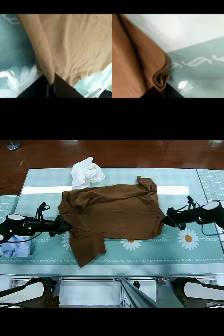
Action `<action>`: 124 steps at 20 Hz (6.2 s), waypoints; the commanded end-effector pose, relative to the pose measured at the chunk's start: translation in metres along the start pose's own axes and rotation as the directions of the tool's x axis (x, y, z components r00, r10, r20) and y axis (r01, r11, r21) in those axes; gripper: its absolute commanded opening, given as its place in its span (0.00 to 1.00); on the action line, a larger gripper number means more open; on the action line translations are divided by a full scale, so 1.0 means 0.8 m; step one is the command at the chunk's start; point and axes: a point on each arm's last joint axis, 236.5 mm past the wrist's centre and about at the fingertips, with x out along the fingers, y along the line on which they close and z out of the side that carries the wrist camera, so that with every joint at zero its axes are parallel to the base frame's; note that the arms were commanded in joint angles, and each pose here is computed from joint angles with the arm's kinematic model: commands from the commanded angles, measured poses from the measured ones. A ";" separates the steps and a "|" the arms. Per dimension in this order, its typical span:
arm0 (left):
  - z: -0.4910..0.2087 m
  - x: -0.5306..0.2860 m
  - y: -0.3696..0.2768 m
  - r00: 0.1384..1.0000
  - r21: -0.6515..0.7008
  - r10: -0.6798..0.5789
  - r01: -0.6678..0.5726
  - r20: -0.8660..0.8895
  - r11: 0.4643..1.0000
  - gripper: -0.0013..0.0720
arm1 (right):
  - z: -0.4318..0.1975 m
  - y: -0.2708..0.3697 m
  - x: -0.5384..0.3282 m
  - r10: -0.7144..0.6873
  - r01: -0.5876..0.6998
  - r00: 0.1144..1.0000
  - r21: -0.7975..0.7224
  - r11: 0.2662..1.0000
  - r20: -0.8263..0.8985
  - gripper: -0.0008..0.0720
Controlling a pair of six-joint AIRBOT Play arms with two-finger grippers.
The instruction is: Fold the shirts.
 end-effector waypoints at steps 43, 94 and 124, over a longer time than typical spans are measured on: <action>0.212 -0.205 -0.186 0.691 0.365 0.012 -0.396 0.723 0.842 0.05 | 0.148 0.150 -0.193 0.080 0.086 0.901 -0.357 0.930 0.427 0.05; -0.115 -0.023 0.049 0.993 -0.034 0.104 -0.106 -0.054 0.994 0.05 | -0.097 -0.086 -0.092 -0.058 0.055 0.998 0.084 0.995 0.040 0.86; -0.165 -0.105 0.015 0.989 0.059 0.147 -0.147 0.005 0.987 0.05 | -0.177 -0.052 -0.136 -0.116 0.122 0.989 -0.056 0.991 0.094 0.05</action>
